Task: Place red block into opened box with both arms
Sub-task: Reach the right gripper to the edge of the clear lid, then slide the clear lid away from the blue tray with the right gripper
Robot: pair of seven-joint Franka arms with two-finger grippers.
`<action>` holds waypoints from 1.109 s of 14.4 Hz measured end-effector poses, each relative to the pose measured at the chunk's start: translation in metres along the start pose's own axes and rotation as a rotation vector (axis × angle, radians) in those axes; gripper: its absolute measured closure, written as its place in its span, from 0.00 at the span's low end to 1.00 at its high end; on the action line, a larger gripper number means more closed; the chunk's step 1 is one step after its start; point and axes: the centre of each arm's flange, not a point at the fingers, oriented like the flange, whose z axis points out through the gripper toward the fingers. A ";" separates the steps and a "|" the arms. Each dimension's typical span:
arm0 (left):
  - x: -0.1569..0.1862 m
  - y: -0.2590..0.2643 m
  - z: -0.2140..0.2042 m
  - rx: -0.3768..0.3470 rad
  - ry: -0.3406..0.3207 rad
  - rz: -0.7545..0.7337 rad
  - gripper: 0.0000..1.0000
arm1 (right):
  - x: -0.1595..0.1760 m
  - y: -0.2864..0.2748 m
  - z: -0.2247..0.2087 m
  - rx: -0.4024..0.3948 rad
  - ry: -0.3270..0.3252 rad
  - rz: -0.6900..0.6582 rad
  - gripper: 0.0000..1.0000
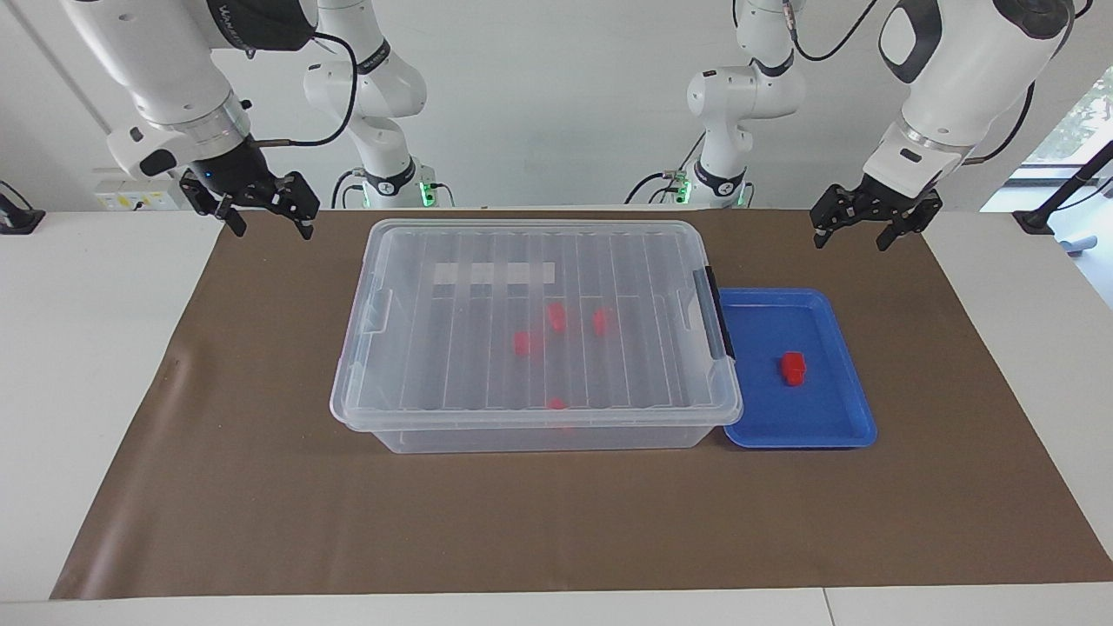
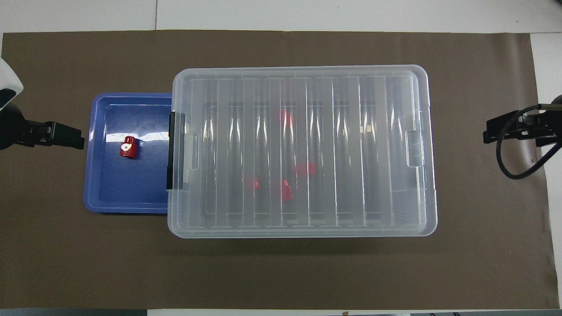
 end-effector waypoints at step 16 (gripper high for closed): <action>0.000 0.000 0.000 0.000 0.000 0.000 0.00 | 0.027 -0.073 0.123 0.049 0.134 -0.019 0.00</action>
